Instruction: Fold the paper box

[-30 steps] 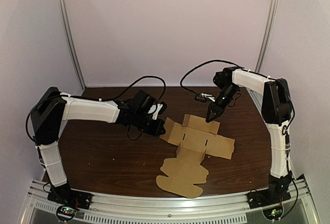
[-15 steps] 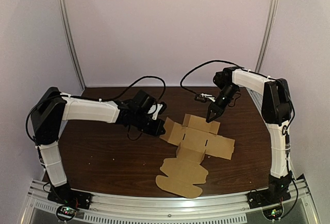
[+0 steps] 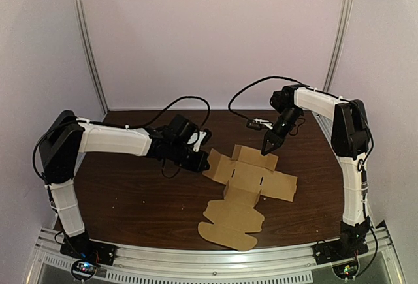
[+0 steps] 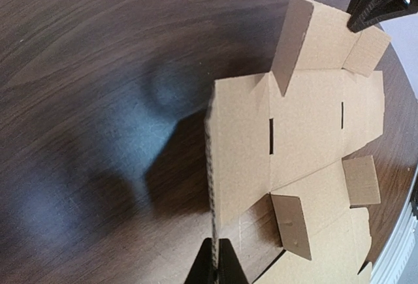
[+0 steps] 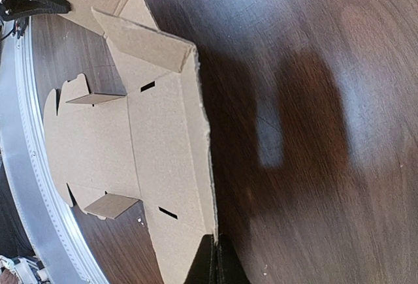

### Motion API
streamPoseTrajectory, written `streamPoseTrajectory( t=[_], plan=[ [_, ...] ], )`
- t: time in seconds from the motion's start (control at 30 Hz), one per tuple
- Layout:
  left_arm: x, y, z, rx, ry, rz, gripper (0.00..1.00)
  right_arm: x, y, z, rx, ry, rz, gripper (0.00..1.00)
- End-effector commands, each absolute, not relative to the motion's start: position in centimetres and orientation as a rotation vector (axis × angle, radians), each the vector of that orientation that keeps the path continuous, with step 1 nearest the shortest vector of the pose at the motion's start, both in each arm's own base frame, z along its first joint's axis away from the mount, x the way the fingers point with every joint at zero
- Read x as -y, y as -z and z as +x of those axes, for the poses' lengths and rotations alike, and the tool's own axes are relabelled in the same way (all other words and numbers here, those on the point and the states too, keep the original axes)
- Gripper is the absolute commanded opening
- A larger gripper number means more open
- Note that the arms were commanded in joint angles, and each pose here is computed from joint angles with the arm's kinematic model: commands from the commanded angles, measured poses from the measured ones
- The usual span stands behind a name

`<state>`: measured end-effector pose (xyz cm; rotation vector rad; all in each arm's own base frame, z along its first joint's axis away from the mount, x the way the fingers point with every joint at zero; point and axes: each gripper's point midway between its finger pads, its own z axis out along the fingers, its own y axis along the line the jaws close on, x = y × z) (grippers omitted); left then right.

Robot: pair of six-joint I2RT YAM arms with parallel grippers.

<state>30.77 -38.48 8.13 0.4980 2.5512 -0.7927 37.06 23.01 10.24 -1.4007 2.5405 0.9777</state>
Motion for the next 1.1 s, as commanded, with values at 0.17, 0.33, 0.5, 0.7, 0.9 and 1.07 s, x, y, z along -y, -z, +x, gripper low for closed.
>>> streamPoseTrajectory(
  t=[0.17,0.33,0.5,0.7,0.9,1.07],
  plan=[
    [37.7,-12.5,31.5,-2.398,0.779,0.489,0.38,-20.5,-15.4,35.4,-2.564,-0.487,-1.486,0.0],
    [35.5,-15.2,31.6,-2.314,0.707,0.473,0.41,-20.9,-17.8,39.3,-2.338,-0.026,-1.517,0.0],
    [31.2,-16.1,32.3,-2.265,0.563,0.345,0.42,-22.9,-19.3,42.2,-2.063,0.344,-1.562,0.0],
    [26.7,-13.5,32.9,-2.278,0.461,0.163,0.45,-26.9,-18.6,44.6,-1.748,0.596,-1.562,0.0],
    [24.3,-10.6,34.1,-2.3,0.417,0.069,0.49,-30.8,-19.8,42.5,-1.5,0.647,-1.553,0.0],
    [24.5,-8.8,37.1,-2.288,0.483,0.018,0.49,-32.4,-17.9,38.8,-1.358,0.648,-1.612,0.0]
  ],
)
